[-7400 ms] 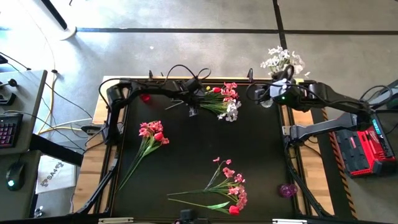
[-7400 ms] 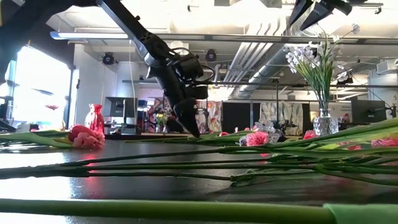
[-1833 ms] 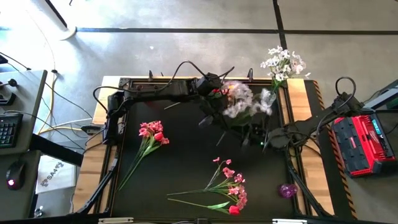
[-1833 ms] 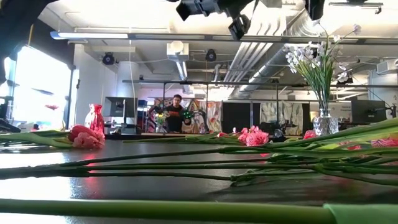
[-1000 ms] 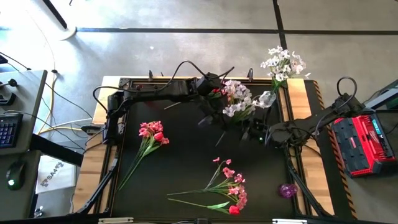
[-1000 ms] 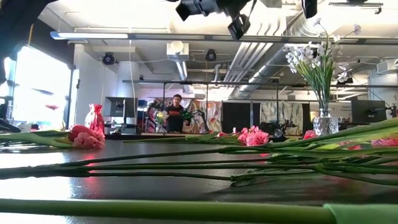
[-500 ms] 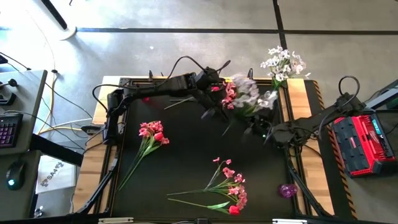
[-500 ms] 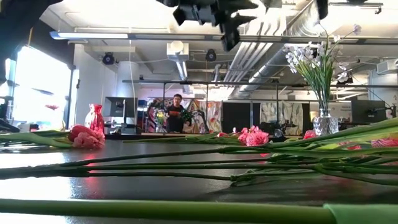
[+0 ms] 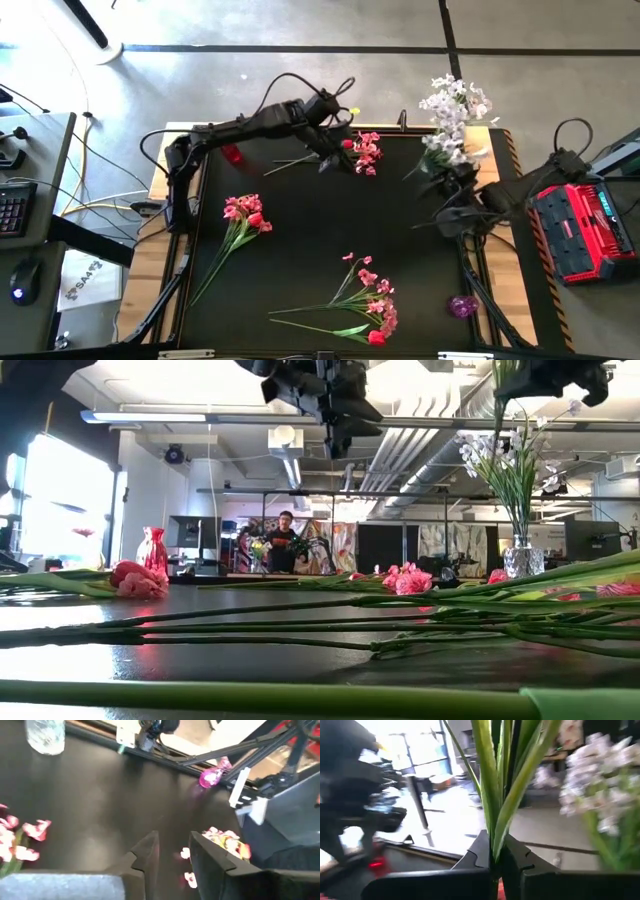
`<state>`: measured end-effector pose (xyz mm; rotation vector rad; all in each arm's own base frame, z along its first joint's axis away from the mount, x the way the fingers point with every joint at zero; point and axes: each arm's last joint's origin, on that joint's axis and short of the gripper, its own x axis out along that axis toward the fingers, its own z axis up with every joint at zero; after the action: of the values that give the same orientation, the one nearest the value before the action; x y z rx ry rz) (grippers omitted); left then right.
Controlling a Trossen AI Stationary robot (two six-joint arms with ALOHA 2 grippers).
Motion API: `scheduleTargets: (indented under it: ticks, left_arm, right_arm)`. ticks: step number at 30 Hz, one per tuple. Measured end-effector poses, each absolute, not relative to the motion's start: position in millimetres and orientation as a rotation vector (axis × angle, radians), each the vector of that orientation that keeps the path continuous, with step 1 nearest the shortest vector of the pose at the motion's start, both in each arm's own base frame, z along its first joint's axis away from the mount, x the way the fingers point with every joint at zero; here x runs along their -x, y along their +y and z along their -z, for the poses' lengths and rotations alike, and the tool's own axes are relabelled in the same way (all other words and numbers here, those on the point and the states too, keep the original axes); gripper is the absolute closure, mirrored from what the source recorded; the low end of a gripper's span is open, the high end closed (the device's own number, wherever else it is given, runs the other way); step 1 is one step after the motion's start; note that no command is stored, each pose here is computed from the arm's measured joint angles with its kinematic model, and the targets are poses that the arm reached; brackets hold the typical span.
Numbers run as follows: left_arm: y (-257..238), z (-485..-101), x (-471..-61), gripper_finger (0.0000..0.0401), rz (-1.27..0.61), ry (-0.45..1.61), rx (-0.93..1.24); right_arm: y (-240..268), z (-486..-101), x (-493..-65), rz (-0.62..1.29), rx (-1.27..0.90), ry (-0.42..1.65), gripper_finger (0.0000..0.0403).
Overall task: Sort flowers into vase by color
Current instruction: Put the white flowers into the transparent flower vase
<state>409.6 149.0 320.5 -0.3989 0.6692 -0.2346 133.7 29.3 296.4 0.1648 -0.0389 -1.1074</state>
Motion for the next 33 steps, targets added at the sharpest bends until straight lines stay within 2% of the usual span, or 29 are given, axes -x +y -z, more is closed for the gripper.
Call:
scheduleTargets:
  ticks: [9, 17, 26, 33]
  left_arm:
    - [165.9, -331.7, -391.5, 0.0323, 0.146, 0.677, 0.379]
    - [172.9, -331.6, -389.0, 0.0324, 0.09, 0.679, 0.341]
    - [175.4, -329.1, -387.4, 0.0324, -0.009, 0.721, 0.279]
    - [175.3, -323.3, -381.4, 0.0324, -0.073, 0.817, 0.234]
  right_arm:
    - [-10.2, -293.2, -124.5, 1.338, -0.093, 0.112, 0.0402]
    - [-32.0, -289.1, -130.6, 1.484, 0.054, 0.28, 0.0402]
    - [-36.9, -279.9, -160.6, 1.489, 0.07, 0.313, 0.0402]
    - [-36.3, -252.8, -187.4, 1.379, 0.231, 0.605, 0.04]
